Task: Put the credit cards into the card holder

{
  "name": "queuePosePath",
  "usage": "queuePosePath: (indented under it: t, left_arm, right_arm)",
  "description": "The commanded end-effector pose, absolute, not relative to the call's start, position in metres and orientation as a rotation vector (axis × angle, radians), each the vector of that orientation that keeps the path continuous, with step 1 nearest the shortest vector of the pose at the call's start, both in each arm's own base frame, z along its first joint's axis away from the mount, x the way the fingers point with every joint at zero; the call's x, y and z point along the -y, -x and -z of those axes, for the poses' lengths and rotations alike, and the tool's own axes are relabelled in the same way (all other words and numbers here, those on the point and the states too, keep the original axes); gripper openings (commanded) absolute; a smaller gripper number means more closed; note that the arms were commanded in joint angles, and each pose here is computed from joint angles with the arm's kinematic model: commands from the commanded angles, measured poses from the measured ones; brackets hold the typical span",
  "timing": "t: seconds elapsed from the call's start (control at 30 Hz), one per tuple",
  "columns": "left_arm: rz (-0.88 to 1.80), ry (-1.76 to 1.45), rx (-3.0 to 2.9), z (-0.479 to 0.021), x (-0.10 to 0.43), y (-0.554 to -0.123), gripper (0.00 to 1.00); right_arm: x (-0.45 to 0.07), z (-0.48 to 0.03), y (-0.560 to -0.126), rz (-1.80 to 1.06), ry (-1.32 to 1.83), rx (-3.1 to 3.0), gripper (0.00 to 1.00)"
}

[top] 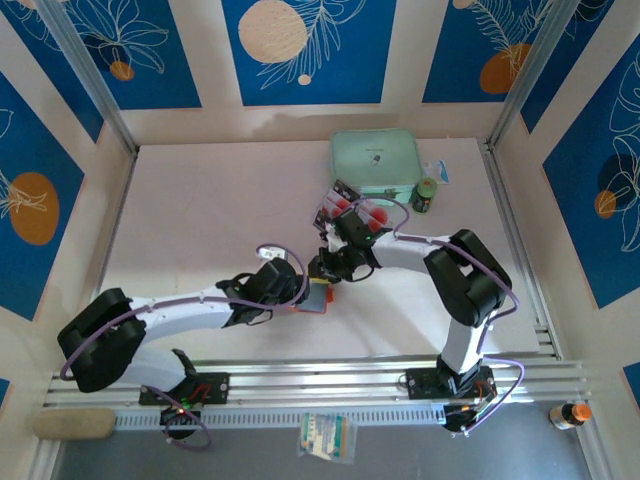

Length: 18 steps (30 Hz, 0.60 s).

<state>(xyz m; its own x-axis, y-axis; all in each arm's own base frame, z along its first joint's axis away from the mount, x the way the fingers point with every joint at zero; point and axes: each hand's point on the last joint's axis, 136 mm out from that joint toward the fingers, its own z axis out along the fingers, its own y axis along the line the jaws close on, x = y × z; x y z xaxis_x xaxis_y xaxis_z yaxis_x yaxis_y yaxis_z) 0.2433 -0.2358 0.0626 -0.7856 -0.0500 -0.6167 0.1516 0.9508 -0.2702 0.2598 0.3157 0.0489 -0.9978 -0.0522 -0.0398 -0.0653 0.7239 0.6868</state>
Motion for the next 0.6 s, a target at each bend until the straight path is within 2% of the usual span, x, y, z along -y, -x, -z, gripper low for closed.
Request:
queuePosePath:
  t: [0.0,0.2,0.57]
  left_arm:
    - [0.351,-0.117,-2.452,-0.060,0.234,-0.244,0.89]
    - [0.288,-0.193,-2.469,-0.056,0.234,-0.245,0.92]
    - [0.238,-0.238,-2.489,-0.049,0.231,-0.248,0.95]
  right_arm:
    - [-0.302,-0.057,-0.260,-1.048,0.107,-2.908,0.13]
    - [-0.292,-0.043,-0.254,-0.920,0.126,-2.951,0.00]
    - [-0.298,-0.030,-0.255,-0.922,0.140,-2.970,0.00]
